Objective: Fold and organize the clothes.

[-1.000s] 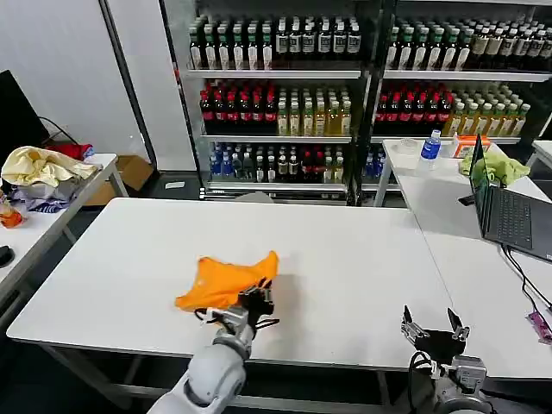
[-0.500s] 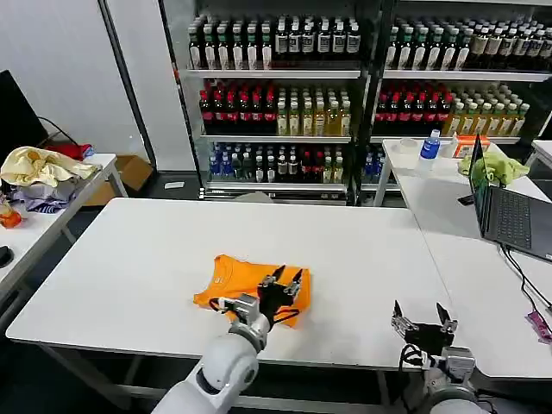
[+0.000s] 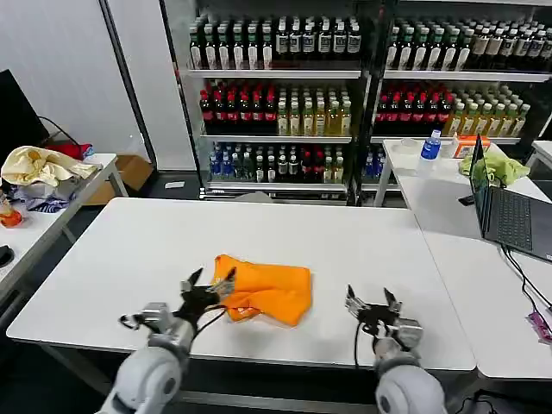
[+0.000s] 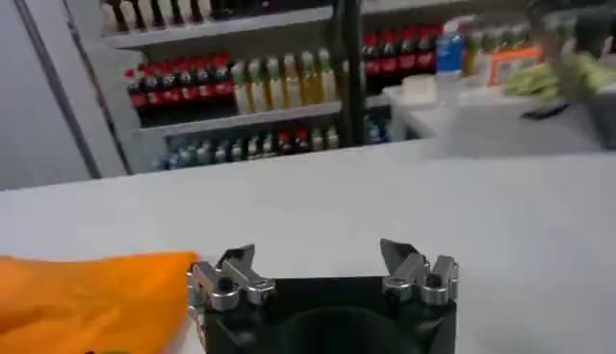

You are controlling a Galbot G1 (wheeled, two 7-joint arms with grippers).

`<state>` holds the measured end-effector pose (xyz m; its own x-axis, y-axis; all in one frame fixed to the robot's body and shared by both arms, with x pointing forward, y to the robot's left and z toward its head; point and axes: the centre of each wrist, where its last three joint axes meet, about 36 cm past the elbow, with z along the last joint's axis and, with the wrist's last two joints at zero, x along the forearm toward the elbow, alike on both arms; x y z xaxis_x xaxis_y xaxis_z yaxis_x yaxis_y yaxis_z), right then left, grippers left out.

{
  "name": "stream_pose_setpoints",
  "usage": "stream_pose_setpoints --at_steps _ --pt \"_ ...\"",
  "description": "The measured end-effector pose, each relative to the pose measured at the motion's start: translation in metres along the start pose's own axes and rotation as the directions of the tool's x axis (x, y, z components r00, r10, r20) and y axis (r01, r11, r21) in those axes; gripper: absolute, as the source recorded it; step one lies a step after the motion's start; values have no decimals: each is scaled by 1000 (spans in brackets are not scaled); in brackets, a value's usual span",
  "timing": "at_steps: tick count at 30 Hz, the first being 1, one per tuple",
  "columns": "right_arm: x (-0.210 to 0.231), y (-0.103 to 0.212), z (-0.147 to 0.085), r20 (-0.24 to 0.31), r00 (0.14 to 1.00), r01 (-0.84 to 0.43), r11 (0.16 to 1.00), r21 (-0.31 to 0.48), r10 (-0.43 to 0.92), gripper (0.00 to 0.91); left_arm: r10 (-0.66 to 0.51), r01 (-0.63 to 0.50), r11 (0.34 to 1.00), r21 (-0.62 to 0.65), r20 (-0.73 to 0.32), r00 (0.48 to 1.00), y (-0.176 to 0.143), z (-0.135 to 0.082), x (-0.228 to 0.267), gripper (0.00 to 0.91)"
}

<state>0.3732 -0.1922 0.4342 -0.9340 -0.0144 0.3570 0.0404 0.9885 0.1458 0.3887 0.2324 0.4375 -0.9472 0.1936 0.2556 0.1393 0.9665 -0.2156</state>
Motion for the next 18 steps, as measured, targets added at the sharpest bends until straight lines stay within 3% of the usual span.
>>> stream_pose_setpoints --at_steps 8,17,18 --pt "-40 48 0 -75 994 66 993 -98 -74 907 -76 76 997 11 -15 997 29 -2 29 907" --pt "-79 81 -4 -132 988 55 985 -163 -77 907 -97 97 995 10 -40 995 38 1 44 907" --pt "-83 84 -5 -137 988 51 984 -169 -75 695 -96 97 995 12 -41 994 37 1 45 907"
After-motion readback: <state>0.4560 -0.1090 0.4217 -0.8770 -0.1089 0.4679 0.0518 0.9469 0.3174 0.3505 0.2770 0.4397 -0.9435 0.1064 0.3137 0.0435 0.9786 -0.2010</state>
